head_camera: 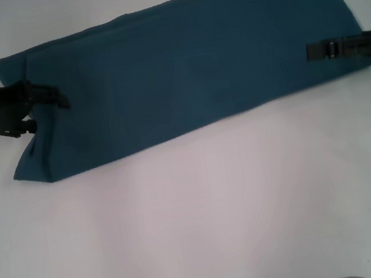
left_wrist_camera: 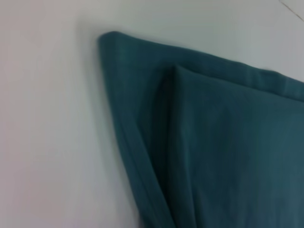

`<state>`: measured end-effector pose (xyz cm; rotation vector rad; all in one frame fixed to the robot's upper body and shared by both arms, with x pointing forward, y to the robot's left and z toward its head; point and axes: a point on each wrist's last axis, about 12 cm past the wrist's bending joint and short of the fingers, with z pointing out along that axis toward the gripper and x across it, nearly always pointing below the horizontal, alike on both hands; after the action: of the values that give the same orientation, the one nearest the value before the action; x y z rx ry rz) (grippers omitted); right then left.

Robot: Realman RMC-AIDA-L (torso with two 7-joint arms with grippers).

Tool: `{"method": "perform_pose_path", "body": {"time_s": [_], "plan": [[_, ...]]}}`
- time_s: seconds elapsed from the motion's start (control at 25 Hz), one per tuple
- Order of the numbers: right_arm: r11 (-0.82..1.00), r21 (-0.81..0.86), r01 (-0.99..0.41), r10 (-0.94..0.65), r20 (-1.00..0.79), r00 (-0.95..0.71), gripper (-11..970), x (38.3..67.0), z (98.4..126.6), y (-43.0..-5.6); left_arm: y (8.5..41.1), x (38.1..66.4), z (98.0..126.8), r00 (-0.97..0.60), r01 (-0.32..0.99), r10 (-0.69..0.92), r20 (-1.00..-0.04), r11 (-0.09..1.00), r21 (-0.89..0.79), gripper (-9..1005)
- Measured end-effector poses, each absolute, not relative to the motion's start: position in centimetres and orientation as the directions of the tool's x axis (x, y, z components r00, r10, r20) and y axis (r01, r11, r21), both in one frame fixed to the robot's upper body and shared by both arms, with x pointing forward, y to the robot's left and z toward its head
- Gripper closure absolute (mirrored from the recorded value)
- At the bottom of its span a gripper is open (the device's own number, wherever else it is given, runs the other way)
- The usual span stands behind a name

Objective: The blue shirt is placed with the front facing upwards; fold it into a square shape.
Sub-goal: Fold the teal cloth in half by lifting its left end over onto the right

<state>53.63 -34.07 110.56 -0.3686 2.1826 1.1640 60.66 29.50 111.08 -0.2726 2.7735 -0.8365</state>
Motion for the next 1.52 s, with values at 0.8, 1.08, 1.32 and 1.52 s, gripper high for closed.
{"method": "perform_pose_path", "body": {"time_s": [0.8,1.08,1.32,1.52], "plan": [[0.571,0.641,-0.514,0.048,-0.651,-0.758,83,53.7,110.7,-34.2,28.3,61.6,112.2,-0.978,-0.036,-0.122,-0.17,0.898,-0.439,668],[0.571,0.641,-0.513,0.049,-0.65,-0.758,84,53.7,110.7,-34.2,28.0,61.7,112.1,-0.98,-0.022,-0.103,-0.169,0.904,-0.428,884],[0.571,0.641,-0.513,0.048,-0.65,-0.759,84,53.7,110.7,-34.2,28.1,61.6,112.4,-0.98,-0.018,-0.101,-0.171,0.904,-0.428,959],[0.571,0.644,-0.508,0.051,-0.646,-0.761,85,53.6,110.6,-34.3,29.7,61.7,113.5,-0.965,-0.036,-0.14,-0.221,0.907,-0.42,973]]}}
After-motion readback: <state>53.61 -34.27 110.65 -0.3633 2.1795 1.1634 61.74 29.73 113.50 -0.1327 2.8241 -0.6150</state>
